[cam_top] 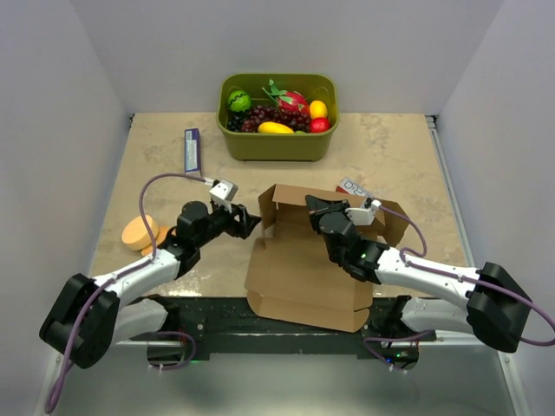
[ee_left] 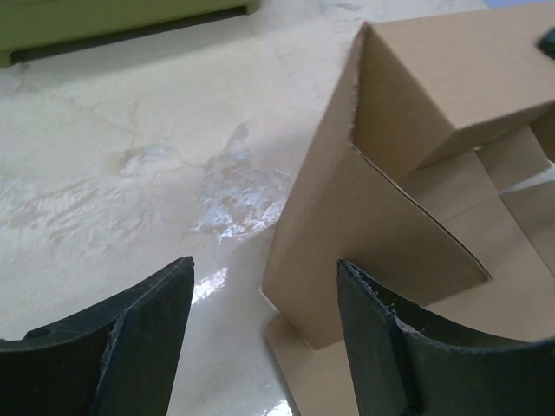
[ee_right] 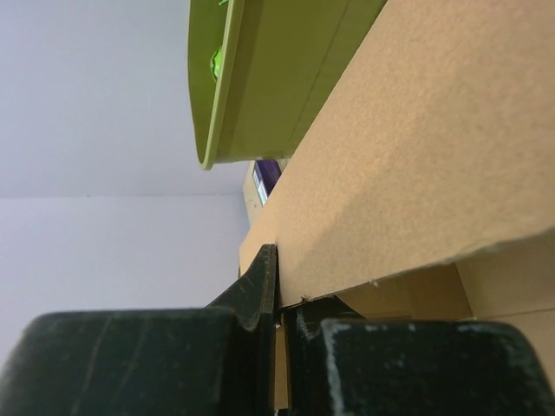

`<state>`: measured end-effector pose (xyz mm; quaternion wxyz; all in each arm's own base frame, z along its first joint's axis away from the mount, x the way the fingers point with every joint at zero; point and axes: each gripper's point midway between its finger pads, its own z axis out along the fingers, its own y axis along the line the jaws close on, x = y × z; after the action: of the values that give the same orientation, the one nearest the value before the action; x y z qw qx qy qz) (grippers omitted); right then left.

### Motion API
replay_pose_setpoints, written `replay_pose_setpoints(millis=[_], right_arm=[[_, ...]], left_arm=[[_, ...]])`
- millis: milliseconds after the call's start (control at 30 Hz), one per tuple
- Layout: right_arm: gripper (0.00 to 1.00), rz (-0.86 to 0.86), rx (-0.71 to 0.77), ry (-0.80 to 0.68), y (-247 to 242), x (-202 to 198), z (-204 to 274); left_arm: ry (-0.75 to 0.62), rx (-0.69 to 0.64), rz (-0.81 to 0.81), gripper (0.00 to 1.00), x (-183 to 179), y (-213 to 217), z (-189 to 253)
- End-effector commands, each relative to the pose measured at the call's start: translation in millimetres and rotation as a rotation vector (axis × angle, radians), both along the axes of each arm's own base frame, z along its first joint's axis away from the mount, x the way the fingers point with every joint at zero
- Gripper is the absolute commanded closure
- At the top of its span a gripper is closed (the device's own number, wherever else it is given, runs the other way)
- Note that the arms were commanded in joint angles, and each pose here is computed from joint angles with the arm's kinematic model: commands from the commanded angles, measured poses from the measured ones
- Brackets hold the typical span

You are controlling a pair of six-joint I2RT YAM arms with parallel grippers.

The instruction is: Fold the paper box

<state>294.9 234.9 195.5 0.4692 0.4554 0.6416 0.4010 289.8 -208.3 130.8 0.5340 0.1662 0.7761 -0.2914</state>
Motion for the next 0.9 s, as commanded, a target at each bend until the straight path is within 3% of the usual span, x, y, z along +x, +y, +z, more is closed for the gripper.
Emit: replay_pose_setpoints(millis=[0,433,867], right_arm=[[1.00,0.002,-0.193,0.068,-11.1,-4.3,-36.4],[1.00,0.016,-0.193,0.069,-7.6,-4.3,-34.9],[1.00,0.030,-0.197,0.072,-3.3,-3.4,-31.8]], left_arm=[[-0.113,-0.036,-0.161,0.29,-8.6,-26.7,13.1],[-0.202,0.005,-0.273,0.30,-9.0,-58.0,11.3],[-0.246,0.076,-0.270,0.43,7.8,-78.5,2.8]])
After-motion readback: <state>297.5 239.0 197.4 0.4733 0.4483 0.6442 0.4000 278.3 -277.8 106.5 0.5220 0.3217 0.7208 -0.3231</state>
